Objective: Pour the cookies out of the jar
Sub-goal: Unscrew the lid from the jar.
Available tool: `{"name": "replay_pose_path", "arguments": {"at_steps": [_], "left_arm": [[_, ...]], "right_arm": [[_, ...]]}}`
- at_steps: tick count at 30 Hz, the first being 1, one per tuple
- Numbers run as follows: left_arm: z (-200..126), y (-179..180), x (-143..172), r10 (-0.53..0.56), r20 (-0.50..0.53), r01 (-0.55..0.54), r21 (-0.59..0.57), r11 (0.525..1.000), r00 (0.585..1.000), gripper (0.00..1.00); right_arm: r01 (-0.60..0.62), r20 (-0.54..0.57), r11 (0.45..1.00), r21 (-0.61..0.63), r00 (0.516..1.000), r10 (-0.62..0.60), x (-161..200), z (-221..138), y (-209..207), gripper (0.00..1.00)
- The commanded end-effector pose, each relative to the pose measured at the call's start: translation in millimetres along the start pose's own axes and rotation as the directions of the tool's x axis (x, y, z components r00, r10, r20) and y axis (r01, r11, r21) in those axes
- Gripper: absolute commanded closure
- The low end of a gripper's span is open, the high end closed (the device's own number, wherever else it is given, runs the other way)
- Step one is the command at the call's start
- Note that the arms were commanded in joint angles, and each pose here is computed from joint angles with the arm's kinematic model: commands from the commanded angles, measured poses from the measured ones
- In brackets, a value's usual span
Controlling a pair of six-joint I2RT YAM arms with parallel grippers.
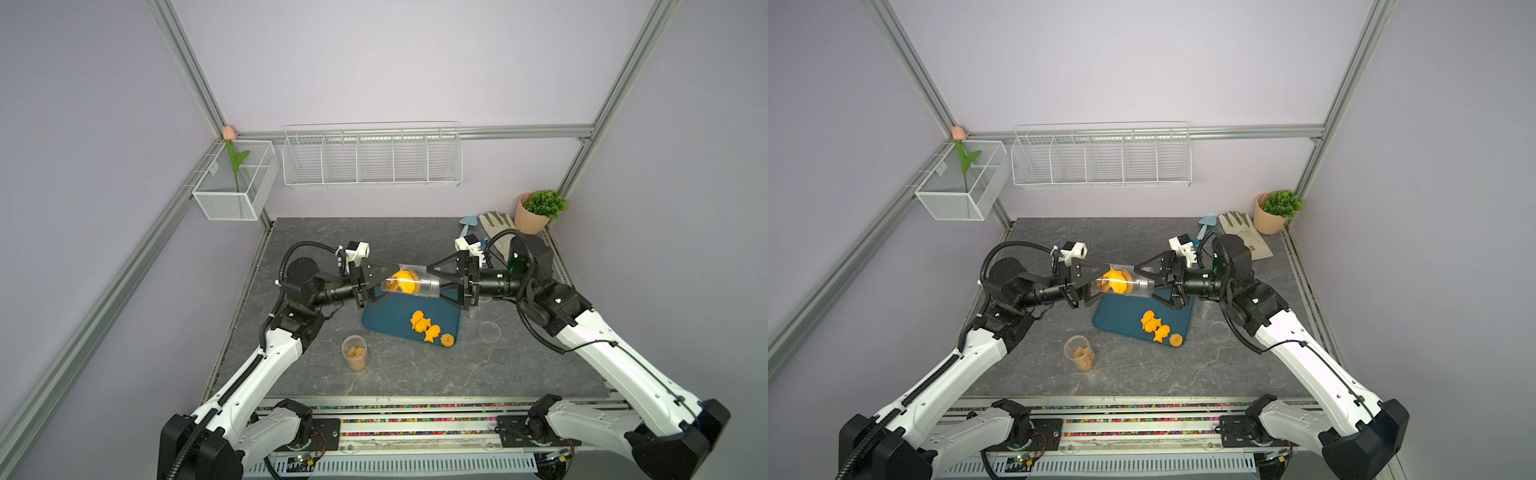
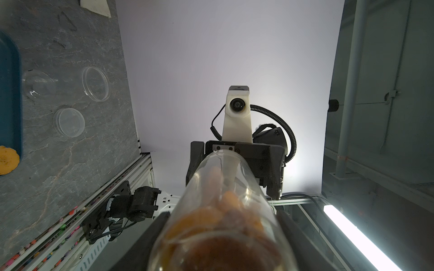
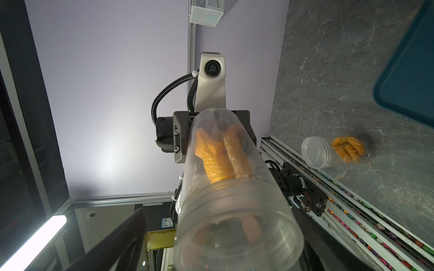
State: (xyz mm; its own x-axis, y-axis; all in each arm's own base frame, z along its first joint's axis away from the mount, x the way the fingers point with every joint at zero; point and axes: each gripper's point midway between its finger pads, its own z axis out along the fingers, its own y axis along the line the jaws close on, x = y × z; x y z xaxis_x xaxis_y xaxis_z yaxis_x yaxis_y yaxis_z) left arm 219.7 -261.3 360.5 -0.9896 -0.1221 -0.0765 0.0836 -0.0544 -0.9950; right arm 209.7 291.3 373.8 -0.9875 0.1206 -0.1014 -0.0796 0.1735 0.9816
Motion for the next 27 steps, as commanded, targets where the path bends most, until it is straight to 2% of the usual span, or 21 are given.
{"name": "replay_pose_path", "arguments": {"at_steps": [1,8,16,27], "left_arm": [[-1,-14,6,0.042,-0.022,-0.041,0.028,0.999,0.999,0.34],[1,-14,5,0.040,-0.024,-0.039,0.025,0.999,0.999,0.34],[1,-15,3,0.046,-0.019,-0.046,0.028,0.999,0.999,0.34],[1,-17,4,0.049,-0.020,-0.048,0.032,0.998,0.999,0.34]], "right_arm": [[0.027,-0.011,0.999,-0.041,1.000,-0.028,9,-6,14,0.06],[0.025,-0.022,0.999,-0.041,0.999,-0.026,14,-9,13,0.09],[0.010,-0.050,0.999,-0.036,0.999,-0.012,20,-10,10,0.03],[-0.001,-0.058,1.000,-0.025,0.998,0.000,24,-7,0,0.05]]}}
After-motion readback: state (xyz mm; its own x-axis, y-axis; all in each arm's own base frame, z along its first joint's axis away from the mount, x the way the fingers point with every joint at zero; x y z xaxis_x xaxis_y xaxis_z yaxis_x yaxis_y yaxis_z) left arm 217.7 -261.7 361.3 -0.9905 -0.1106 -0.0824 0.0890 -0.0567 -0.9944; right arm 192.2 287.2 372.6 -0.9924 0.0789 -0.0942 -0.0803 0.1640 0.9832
